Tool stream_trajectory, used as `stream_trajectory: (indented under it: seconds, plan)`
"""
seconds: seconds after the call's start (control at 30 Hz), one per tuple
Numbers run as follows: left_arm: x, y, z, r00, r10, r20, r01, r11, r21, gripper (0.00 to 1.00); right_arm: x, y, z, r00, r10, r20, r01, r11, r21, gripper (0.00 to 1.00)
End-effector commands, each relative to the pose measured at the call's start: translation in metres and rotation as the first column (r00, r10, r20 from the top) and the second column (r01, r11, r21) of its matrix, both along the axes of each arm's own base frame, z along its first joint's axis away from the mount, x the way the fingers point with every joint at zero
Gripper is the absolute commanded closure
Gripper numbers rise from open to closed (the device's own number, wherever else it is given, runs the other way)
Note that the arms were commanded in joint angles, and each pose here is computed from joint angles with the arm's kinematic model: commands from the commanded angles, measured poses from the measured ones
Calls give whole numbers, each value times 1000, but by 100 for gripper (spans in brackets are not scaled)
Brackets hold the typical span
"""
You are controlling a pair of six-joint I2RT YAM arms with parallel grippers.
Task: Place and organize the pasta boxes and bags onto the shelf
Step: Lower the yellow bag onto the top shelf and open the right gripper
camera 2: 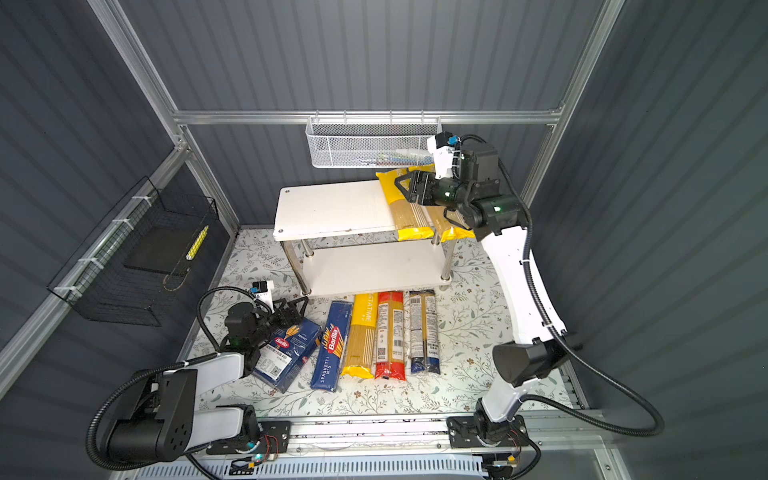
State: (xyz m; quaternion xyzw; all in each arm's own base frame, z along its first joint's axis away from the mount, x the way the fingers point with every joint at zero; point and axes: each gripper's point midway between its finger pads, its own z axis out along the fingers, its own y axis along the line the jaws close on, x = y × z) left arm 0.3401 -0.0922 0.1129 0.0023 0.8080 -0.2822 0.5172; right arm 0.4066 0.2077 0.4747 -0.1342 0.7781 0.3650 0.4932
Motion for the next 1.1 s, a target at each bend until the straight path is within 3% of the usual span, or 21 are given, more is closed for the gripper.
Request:
stream_trajectory:
  seconds: [0.0,0.17,0.37,1.07]
  plan:
    - [-13,-11,-26,992,-49,-120,47,999,-19,1,-30,-2,-6,999,31,43,-28,998,-61,26]
    - [-12,-11,-26,992,-50,-120,48,999,-18,1,-69,-5,-27,997,67,41,-63,993,-96,26]
    - [-12,-11,-27,991,-51,-120,49,999,-19,1,-91,3,-61,989,142,-44,-146,982,-122,24]
    - [-13,-11,-26,992,-47,-117,46,999,-14,1,-84,20,-80,982,173,-70,-180,976,-119,22]
